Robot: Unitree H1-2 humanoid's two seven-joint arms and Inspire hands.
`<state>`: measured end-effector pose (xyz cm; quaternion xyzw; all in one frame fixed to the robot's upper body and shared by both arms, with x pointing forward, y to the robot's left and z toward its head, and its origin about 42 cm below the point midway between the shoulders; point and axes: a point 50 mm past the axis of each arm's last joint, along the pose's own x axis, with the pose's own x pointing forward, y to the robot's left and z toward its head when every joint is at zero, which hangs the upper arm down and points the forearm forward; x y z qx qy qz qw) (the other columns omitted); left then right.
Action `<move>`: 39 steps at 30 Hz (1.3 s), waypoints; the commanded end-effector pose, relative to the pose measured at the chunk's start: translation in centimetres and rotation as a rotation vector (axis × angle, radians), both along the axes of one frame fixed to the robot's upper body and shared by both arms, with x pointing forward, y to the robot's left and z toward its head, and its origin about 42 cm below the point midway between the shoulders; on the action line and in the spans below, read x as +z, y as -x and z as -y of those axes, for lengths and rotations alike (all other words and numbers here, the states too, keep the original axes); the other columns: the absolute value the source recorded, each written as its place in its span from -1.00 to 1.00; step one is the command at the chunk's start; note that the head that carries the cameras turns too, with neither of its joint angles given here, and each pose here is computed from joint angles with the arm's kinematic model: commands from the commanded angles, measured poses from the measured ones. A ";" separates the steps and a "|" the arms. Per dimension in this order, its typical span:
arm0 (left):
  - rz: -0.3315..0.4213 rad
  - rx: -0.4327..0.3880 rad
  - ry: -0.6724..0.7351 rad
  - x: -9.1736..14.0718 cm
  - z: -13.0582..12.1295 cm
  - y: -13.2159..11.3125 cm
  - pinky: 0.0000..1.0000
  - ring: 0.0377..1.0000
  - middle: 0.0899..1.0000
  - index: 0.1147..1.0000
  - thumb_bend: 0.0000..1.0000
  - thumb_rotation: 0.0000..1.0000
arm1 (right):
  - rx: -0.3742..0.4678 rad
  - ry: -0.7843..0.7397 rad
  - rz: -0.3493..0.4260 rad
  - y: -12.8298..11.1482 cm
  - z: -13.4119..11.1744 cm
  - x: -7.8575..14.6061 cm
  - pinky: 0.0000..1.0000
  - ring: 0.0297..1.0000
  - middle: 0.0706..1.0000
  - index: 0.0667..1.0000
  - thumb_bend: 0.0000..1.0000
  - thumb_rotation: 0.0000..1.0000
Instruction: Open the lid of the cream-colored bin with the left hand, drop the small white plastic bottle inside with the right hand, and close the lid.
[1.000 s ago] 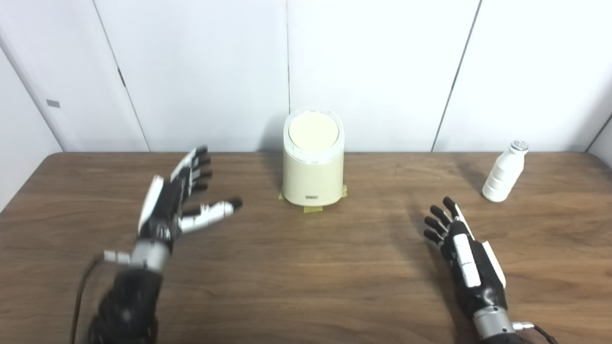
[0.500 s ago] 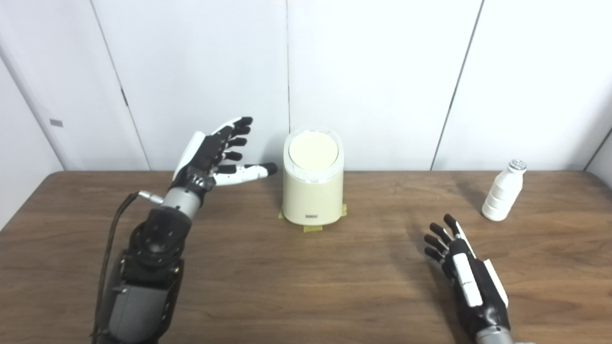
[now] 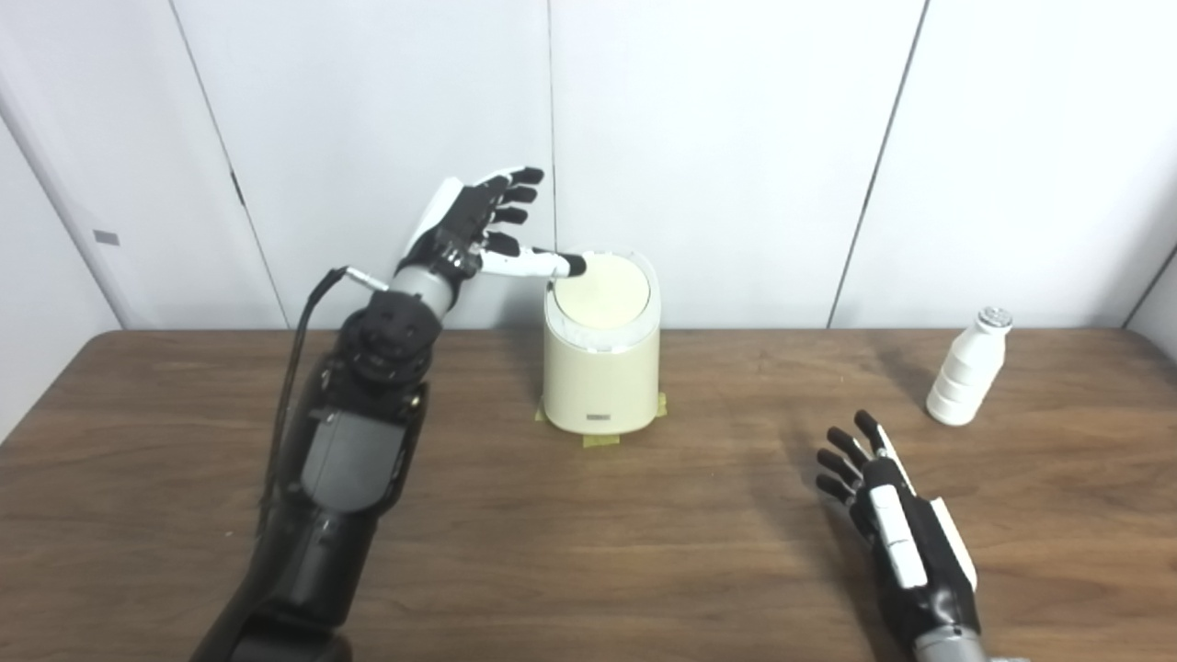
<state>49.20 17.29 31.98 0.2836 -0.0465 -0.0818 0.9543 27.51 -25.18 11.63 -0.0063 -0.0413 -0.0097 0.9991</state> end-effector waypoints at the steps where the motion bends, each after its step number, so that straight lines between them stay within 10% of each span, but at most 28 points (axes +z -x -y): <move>1: 0.081 -0.004 -0.041 4.1 1.0 -1.1 0.45 0.67 0.75 0.77 0.81 -0.85 | 0.003 -0.018 0.034 -0.2 -0.9 0.0 0.65 0.74 0.80 0.95 0.17 0.77; 14: 0.111 0.041 -0.250 4.7 4.0 -3.4 0.20 0.43 0.66 0.78 0.94 -1.00 | -0.013 -0.031 0.054 -0.5 -1.7 0.8 0.64 0.73 0.80 0.94 0.16 0.78; 39: 0.113 -0.017 -0.486 1.5 4.1 -2.6 0.41 0.63 0.73 0.71 0.95 -1.00 | -0.009 -0.067 0.081 -0.6 -1.9 1.5 0.62 0.72 0.79 0.94 0.19 0.72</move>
